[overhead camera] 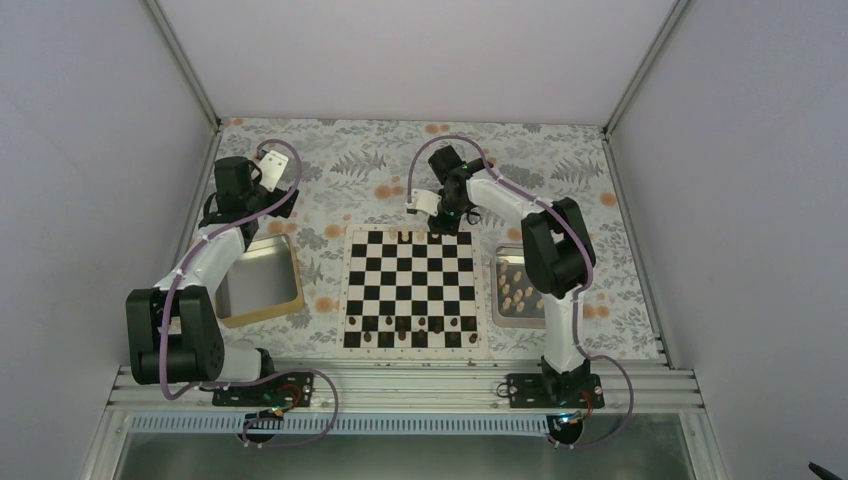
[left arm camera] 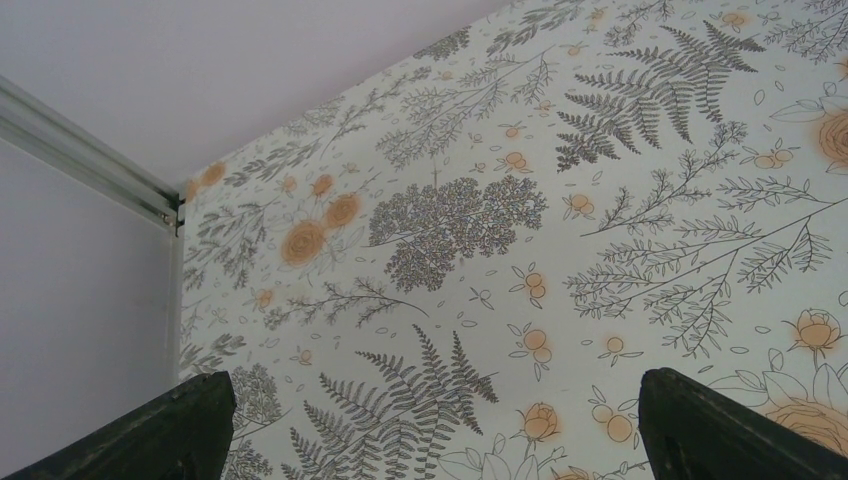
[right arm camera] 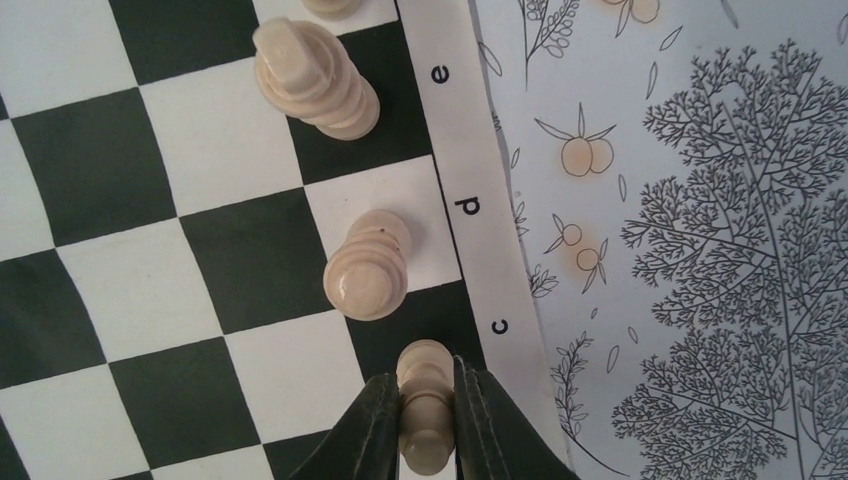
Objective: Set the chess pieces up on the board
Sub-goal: Place the chess piece on the chessboard.
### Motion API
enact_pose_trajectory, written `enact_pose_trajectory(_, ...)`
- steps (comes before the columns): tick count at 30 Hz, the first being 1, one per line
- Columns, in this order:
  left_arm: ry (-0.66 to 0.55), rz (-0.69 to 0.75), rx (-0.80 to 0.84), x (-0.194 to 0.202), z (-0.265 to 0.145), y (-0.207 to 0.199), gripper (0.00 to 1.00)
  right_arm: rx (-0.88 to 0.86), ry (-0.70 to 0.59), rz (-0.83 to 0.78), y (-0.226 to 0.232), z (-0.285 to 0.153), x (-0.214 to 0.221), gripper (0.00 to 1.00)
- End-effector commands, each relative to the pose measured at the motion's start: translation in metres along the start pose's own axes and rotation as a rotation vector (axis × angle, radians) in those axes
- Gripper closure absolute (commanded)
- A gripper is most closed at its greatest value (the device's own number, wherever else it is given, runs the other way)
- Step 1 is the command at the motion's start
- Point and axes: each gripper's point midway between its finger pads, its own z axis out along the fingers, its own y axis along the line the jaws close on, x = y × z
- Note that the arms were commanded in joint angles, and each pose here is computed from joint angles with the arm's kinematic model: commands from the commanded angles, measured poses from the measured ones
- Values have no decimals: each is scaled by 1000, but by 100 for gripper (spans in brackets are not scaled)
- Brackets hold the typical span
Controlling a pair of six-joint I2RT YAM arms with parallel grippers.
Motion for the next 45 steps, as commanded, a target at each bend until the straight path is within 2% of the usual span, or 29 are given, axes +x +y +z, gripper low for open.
enact_pose_trajectory(1, -25, 5, 4, -4, 1, 1, 0, -10, 18, 7, 3, 4, 8, 85)
enact_pose_trajectory(33, -15, 8, 8, 1, 4, -1, 0, -13, 24, 18, 2, 15, 11, 85)
enact_pose_trajectory(38, -14, 11, 15, 1, 4, -2, 0, -15, 25, 17, 2, 17, 12, 79)
enact_pose_trajectory(45, -16, 14, 25, 1, 4, -4, 0, 5, 8, 22, -2, 9, 10, 63)
